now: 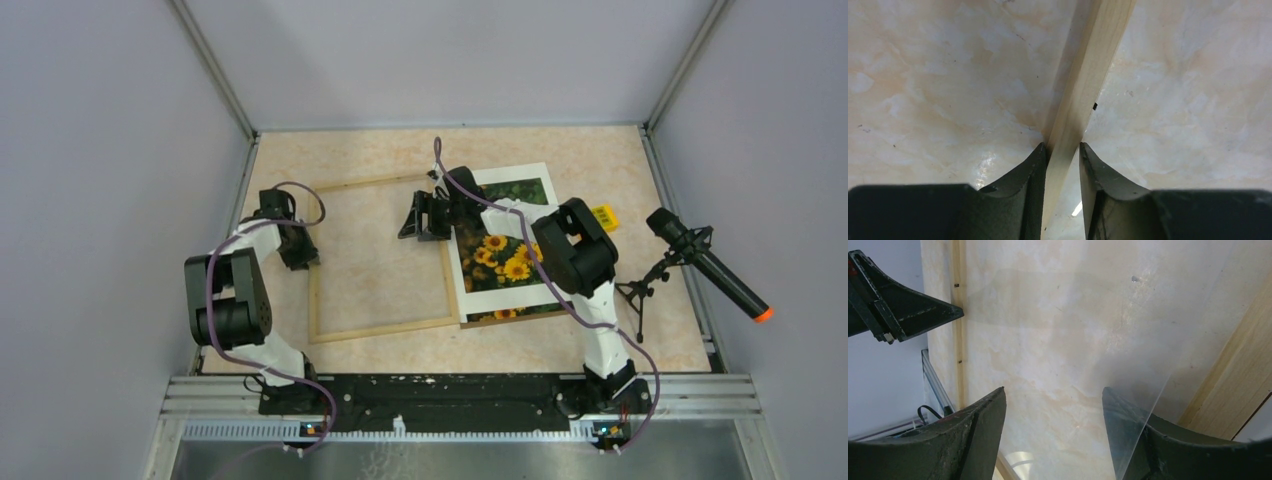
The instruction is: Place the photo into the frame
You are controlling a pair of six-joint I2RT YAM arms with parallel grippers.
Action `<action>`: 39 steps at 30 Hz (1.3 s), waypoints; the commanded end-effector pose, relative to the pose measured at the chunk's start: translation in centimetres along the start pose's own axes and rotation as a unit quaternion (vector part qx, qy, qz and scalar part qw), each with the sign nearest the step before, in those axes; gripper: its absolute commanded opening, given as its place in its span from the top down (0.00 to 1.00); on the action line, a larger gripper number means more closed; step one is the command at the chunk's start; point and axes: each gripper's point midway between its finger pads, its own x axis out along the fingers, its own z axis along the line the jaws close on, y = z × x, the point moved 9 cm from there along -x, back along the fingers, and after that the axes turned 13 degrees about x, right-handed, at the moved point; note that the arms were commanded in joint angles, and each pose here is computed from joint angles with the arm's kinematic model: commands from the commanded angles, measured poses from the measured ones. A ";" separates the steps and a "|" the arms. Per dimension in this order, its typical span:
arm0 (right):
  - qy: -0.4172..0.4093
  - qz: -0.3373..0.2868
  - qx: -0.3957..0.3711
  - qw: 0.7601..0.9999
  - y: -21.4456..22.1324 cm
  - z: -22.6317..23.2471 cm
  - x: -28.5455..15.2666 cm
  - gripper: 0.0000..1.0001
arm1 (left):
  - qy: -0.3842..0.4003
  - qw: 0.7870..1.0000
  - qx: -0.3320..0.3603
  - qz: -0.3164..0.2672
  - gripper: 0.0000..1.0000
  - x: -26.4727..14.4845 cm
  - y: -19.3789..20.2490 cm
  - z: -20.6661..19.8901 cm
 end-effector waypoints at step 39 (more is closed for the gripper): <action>0.079 -0.024 -0.056 0.995 1.3 0.6 -9.7 0.40 | 0.021 0.999 0.023 0.033 0.80 0.6 0.5 -1.5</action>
